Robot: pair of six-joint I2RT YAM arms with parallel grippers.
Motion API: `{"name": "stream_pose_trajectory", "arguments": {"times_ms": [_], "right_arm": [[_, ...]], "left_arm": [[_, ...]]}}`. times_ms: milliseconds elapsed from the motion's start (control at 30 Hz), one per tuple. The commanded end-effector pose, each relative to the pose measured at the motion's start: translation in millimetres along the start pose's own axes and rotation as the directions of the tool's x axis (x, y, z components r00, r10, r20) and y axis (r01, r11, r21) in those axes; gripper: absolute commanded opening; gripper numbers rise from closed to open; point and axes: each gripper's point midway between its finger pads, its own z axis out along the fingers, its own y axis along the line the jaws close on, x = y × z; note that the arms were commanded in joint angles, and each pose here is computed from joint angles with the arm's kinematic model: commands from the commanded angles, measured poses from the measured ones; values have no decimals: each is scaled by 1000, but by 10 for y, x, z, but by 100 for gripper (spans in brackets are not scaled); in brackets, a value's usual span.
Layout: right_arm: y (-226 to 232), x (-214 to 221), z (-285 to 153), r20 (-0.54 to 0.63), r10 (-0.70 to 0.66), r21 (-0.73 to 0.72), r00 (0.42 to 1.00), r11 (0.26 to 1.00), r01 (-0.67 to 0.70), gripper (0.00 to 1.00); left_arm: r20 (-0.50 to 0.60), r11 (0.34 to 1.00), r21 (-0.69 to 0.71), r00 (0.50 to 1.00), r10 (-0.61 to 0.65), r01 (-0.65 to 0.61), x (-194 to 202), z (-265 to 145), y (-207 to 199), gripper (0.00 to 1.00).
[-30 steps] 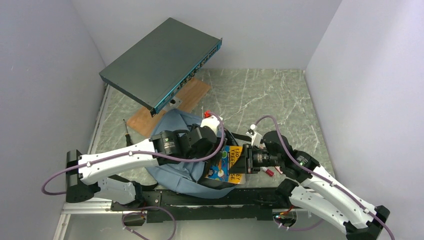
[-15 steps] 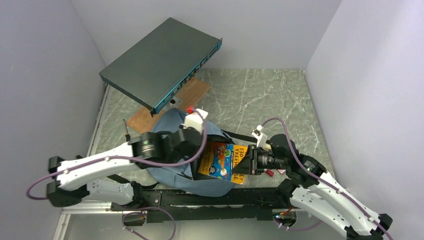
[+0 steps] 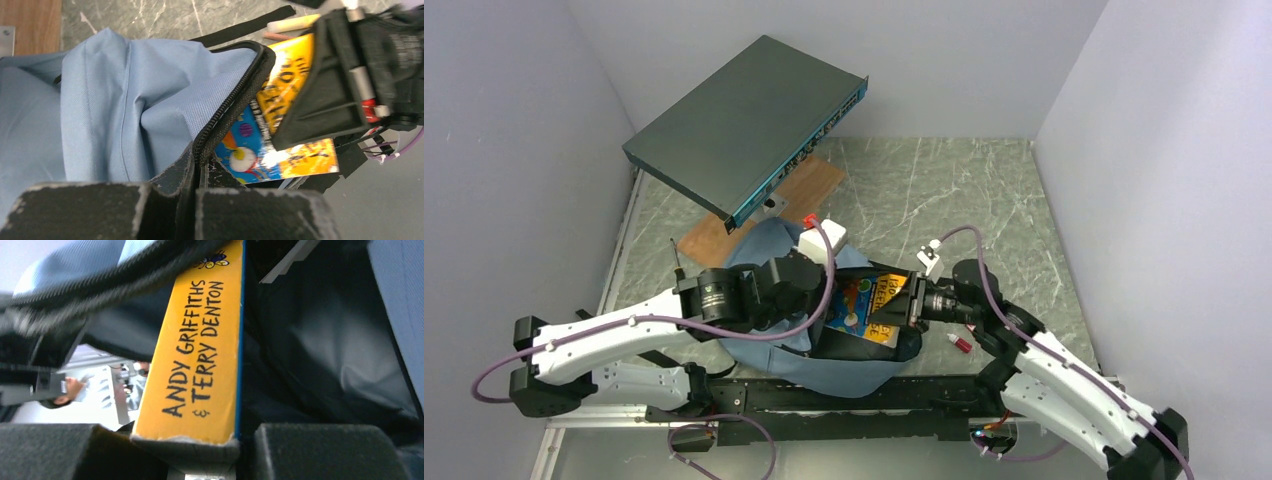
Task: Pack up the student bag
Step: Place the book in the student bag.
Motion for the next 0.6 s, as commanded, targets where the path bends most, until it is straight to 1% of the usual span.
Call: {"name": "stream_pose_trajectory", "arguments": {"times_ms": [0, 200, 267, 300, 367, 433, 500, 567], "right_arm": [[685, -228, 39, 43, -5, -306, 999, 952, 19, 0], [429, -555, 381, 145, 64, -244, 987, 969, -27, 0], [330, -608, 526, 159, 37, -227, 987, 974, 0, 0], [252, -592, 606, 149, 14, -205, 989, 979, 17, 10], [75, -487, 733, 100, -34, -167, 994, 985, 51, 27], [-87, -403, 745, 73, -73, -123, 995, 989, 81, 41], [-306, -363, 698, 78, -95, -31, 992, 995, 98, 58], [-430, -353, 621, 101, -112, 20, 989, 994, 111, 70]], "left_arm": [[178, 983, 175, 981, -83, 52, -651, -65, -447, 0], [168, 974, 226, 985, -45, 5, -754, 111, -721, 0], [164, 977, 210, 985, -59, 23, -724, 149, -700, 0], [167, 978, 206, 984, -59, 24, -707, 164, -689, 0], [162, 982, 186, 985, -62, 31, -659, 188, -642, 0], [150, 987, 158, 987, -63, 39, -603, 208, -584, 0], [139, 990, 131, 988, -65, 46, -543, 221, -522, 0], [132, 992, 119, 989, -65, 50, -482, 235, -483, 0]]}}
